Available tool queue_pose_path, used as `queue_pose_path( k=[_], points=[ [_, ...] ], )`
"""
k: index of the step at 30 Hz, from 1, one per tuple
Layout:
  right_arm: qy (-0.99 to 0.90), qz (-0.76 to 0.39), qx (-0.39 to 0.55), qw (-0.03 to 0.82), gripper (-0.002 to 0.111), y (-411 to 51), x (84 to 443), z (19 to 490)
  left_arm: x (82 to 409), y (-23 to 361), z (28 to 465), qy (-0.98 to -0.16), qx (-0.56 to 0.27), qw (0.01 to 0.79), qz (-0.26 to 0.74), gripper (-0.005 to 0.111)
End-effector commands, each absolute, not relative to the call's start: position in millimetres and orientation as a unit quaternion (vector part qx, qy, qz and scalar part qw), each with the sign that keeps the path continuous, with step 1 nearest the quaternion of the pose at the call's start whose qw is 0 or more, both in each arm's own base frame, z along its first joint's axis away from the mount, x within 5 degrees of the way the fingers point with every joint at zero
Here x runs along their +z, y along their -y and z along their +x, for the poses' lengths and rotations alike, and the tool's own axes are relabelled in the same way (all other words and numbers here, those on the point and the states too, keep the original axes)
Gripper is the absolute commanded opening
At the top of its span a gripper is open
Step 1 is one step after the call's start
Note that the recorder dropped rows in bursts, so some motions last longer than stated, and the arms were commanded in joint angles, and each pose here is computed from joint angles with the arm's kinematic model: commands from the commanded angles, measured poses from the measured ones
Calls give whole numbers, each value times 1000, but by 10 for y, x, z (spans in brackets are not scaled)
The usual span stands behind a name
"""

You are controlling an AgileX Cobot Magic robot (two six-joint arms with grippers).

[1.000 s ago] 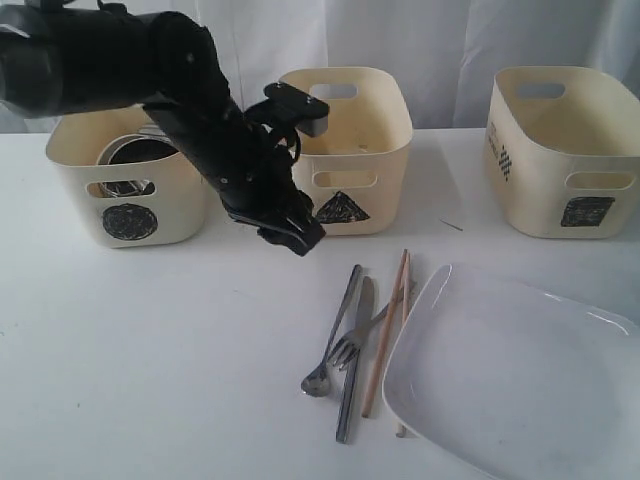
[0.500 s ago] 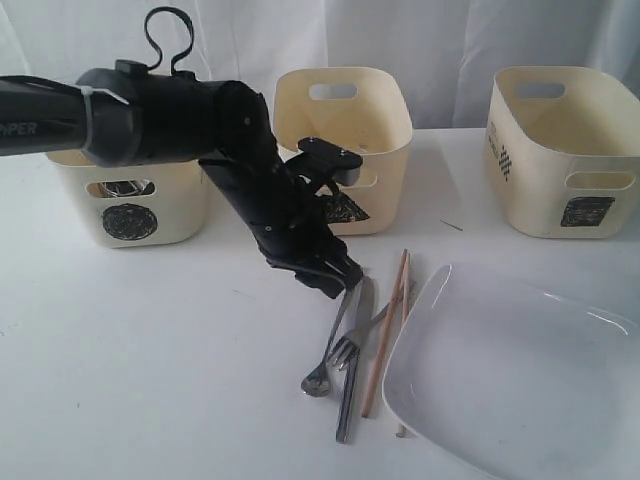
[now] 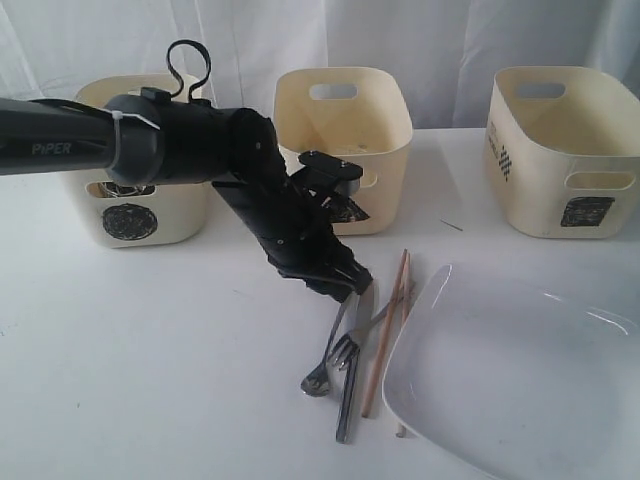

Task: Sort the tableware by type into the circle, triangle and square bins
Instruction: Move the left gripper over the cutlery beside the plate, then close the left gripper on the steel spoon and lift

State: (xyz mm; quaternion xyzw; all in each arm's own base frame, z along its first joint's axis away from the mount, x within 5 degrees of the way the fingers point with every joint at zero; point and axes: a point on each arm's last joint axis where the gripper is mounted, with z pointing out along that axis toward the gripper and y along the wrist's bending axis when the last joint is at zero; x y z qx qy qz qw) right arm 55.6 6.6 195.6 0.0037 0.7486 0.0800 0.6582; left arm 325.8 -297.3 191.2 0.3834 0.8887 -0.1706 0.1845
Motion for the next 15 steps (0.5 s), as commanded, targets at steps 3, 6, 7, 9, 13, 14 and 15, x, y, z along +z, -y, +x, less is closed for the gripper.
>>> queue_pose_path(
  k=[3, 6, 7, 9, 13, 14, 15],
  points=[
    [-747, 4, 78, 660, 0, -64, 1947, 555, 1840, 3013, 3260, -893, -179, 178, 372, 51],
    [-747, 4, 78, 660, 0, -64, 1947, 555, 1844, 3030, 3276, -893, -187, 188, 364, 51],
    [-747, 4, 78, 660, 0, -64, 1947, 555, 1848, 3035, 3284, -893, -188, 193, 362, 51],
    [-747, 4, 78, 660, 0, -64, 1947, 555, 1852, 3040, 3290, -892, -190, 197, 359, 51],
    [-747, 4, 78, 660, 0, -64, 1947, 555, 1854, 3043, 3293, -892, -191, 199, 358, 51],
    [-747, 4, 78, 660, 0, -64, 1947, 555, 1854, 3043, 3293, -892, -191, 199, 358, 51],
    [-747, 4, 78, 660, 0, -64, 1947, 555, 1846, 3043, 3294, -892, -191, 198, 358, 51]
  ],
)
